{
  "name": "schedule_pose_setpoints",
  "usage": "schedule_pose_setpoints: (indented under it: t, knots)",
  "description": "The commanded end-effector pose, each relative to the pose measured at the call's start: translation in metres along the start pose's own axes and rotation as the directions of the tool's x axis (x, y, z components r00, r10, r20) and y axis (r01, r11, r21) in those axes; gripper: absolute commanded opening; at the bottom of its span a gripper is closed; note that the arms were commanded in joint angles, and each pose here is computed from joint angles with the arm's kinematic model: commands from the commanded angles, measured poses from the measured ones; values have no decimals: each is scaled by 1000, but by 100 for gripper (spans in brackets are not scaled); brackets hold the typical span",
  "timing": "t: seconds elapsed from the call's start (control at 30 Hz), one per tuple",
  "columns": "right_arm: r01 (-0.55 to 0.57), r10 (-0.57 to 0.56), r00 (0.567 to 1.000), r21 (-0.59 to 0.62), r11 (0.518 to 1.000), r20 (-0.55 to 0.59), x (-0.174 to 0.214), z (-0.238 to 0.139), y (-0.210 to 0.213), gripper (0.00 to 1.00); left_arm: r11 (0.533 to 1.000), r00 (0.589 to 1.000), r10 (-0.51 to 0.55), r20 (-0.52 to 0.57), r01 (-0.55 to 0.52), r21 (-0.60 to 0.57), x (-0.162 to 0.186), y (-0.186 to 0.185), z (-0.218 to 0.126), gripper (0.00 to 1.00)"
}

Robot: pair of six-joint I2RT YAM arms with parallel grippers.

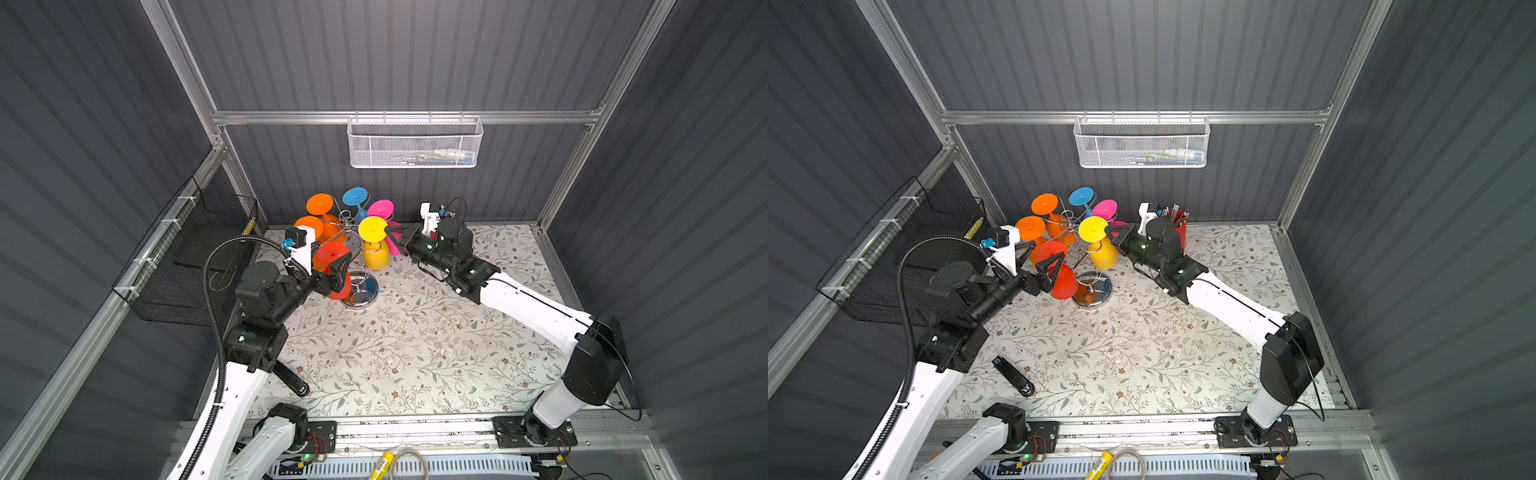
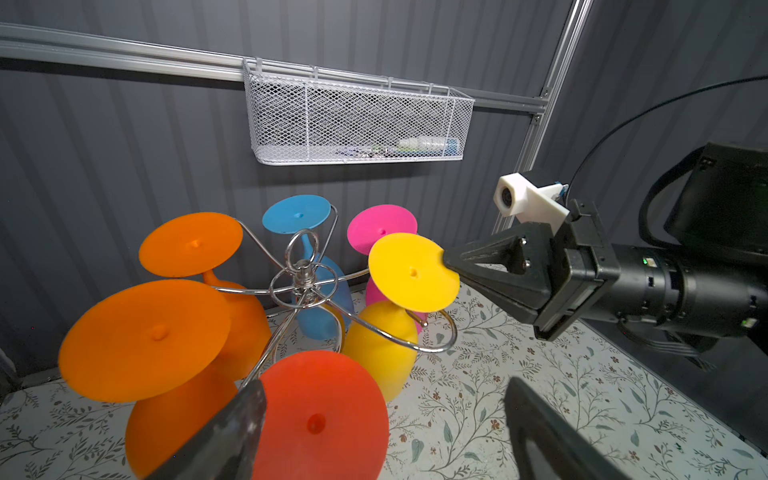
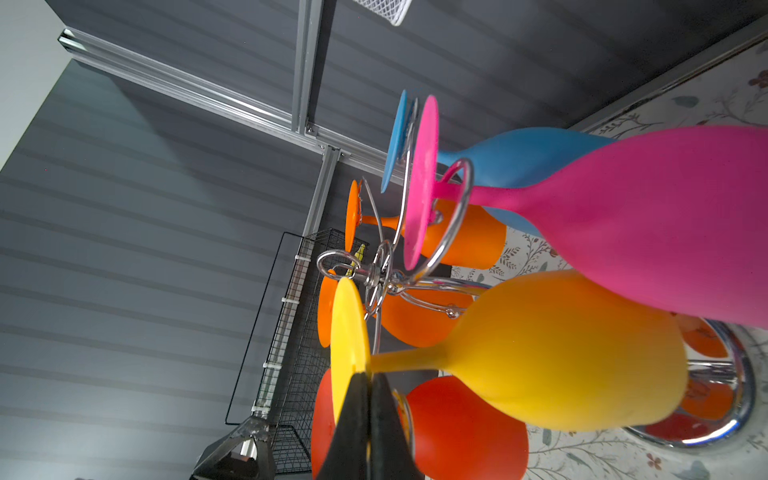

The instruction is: Take the wine glass off the wine glass rack

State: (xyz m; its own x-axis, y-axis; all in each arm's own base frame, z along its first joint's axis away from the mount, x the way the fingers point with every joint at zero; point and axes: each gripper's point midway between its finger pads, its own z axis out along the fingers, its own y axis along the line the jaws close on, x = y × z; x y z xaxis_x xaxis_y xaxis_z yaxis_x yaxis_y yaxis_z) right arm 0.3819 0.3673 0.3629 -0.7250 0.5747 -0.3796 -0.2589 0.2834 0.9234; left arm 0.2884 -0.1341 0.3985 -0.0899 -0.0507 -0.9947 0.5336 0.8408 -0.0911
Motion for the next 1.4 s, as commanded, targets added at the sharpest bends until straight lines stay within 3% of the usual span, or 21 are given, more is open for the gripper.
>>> schedule_pose_setpoints:
  t: [0.0, 0.47, 0.67, 0.87, 1.13, 1.27, 1.37]
  knots:
    - [7, -4, 999, -56, 998, 47, -14, -16, 18, 0, 1000, 1000, 19, -18, -19, 5, 6, -1, 1, 90]
    - [51, -51, 994, -5, 999, 98, -19, -79, -3, 0, 1000, 999, 16, -51, -16, -1, 14, -5, 9, 89]
    - [148, -154, 984, 73, 986, 88, -11, -118, -19, 0, 1000, 998, 4, -65, -3, 10, 16, -13, 13, 89]
    - [294, -302, 953, 146, 945, 32, -3, -153, -30, 0, 999, 997, -19, -73, 22, 31, 7, -28, 16, 88]
    - [301, -304, 953, 184, 936, -12, -4, -174, -50, 0, 973, 984, 170, -61, -158, 165, 7, -74, 13, 87]
    - [224, -223, 975, 151, 963, -22, -8, -175, -60, 0, 932, 946, 310, -93, -283, 226, 16, -103, 18, 86]
    - [164, -160, 986, 119, 979, -46, -7, -177, -66, 0, 880, 895, 433, -107, -394, 267, 30, -130, 24, 86]
